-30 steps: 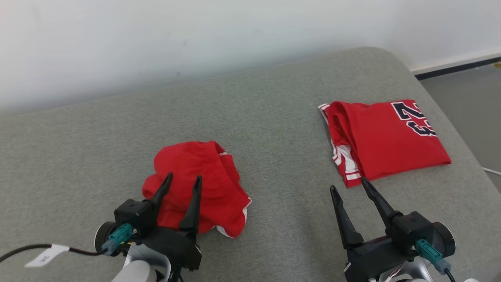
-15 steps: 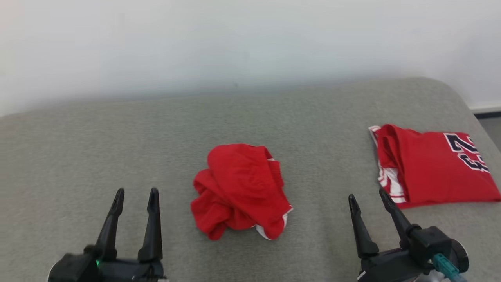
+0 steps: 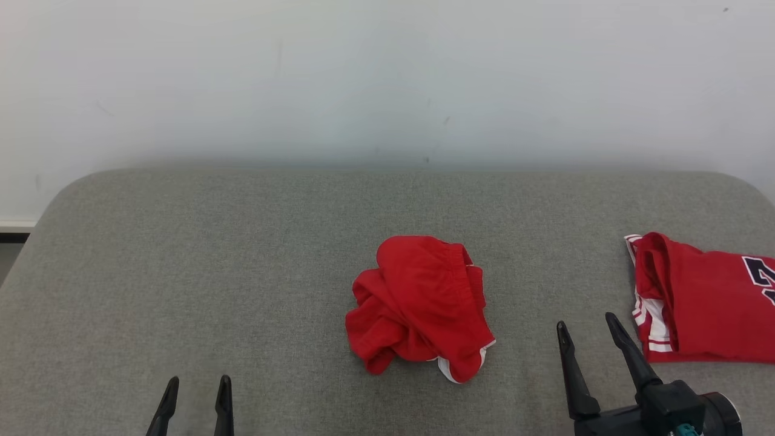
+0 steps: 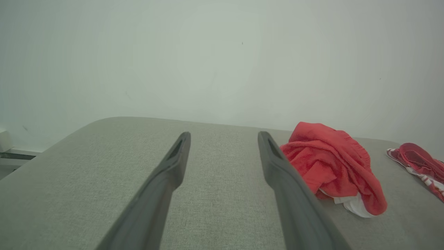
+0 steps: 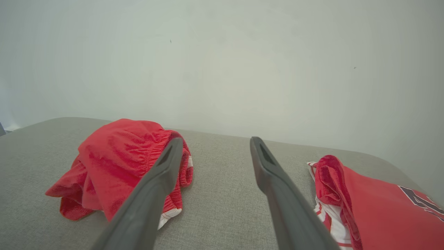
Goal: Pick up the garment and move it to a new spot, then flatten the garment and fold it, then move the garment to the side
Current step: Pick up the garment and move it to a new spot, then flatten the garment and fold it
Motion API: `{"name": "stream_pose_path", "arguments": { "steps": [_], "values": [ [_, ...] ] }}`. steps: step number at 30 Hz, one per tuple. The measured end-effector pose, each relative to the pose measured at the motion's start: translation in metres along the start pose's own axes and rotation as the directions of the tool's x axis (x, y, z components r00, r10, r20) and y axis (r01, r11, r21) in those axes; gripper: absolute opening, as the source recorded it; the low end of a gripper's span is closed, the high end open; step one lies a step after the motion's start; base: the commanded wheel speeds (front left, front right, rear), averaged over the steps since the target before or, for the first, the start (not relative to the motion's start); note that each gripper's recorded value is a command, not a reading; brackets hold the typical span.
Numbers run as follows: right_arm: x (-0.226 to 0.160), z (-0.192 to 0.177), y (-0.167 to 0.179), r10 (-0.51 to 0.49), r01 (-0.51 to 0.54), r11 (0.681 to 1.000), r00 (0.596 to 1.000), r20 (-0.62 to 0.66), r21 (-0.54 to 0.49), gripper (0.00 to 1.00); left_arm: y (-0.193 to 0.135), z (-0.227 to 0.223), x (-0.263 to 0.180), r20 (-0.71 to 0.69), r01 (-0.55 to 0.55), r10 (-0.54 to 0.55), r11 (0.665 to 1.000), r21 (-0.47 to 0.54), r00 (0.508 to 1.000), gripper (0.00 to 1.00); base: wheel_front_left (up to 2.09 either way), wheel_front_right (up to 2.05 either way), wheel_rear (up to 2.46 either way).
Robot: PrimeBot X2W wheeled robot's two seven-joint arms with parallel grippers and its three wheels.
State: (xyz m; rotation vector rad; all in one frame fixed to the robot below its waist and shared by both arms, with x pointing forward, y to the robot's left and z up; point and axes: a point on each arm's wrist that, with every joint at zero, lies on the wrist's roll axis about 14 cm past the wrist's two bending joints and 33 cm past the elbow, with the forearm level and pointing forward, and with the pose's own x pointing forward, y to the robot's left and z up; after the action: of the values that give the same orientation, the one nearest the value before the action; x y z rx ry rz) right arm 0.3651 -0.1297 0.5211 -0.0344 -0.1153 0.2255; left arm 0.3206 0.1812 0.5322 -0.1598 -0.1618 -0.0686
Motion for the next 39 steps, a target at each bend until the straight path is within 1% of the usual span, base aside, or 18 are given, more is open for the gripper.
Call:
{"name": "stream_pose_path", "arguments": {
  "steps": [6, 14, 31, 36, 39],
  "values": [
    [-0.011, -0.008, -0.010, -0.034, 0.034, 0.999, 0.999, -0.024, -0.010, 1.00, 0.010, -0.008, -0.011, -0.025, -0.037, 0.037, 0.999, 0.009, 0.999, 1.00, 0.00, 0.00, 0.00],
    [-0.025, -0.019, -0.027, -0.092, 0.091, 0.996, 0.994, -0.058, -0.014, 1.00, 0.003, -0.016, -0.009, -0.047, -0.013, 0.013, 1.000, 0.011, 0.999, 1.00, 0.00, 0.00, 0.00],
    [-0.025, -0.022, -0.027, -0.093, 0.093, 0.996, 0.993, -0.071, -0.005, 1.00, -0.004, -0.021, -0.002, -0.059, 0.009, -0.009, 1.000, 0.001, 0.998, 1.00, 0.00, 0.00, 0.00],
    [-0.023, -0.021, -0.027, -0.092, 0.092, 0.996, 0.993, -0.068, -0.005, 1.00, -0.021, -0.021, 0.007, -0.054, 0.060, -0.061, 0.998, -0.027, 0.997, 1.00, 0.00, 0.00, 0.00],
    [-0.024, -0.021, -0.027, -0.093, 0.093, 0.996, 0.993, -0.069, -0.004, 1.00, -0.050, -0.018, 0.019, -0.036, 0.156, -0.158, 0.987, -0.047, 0.987, 1.00, 0.00, 0.00, 0.00]
  ]
}}
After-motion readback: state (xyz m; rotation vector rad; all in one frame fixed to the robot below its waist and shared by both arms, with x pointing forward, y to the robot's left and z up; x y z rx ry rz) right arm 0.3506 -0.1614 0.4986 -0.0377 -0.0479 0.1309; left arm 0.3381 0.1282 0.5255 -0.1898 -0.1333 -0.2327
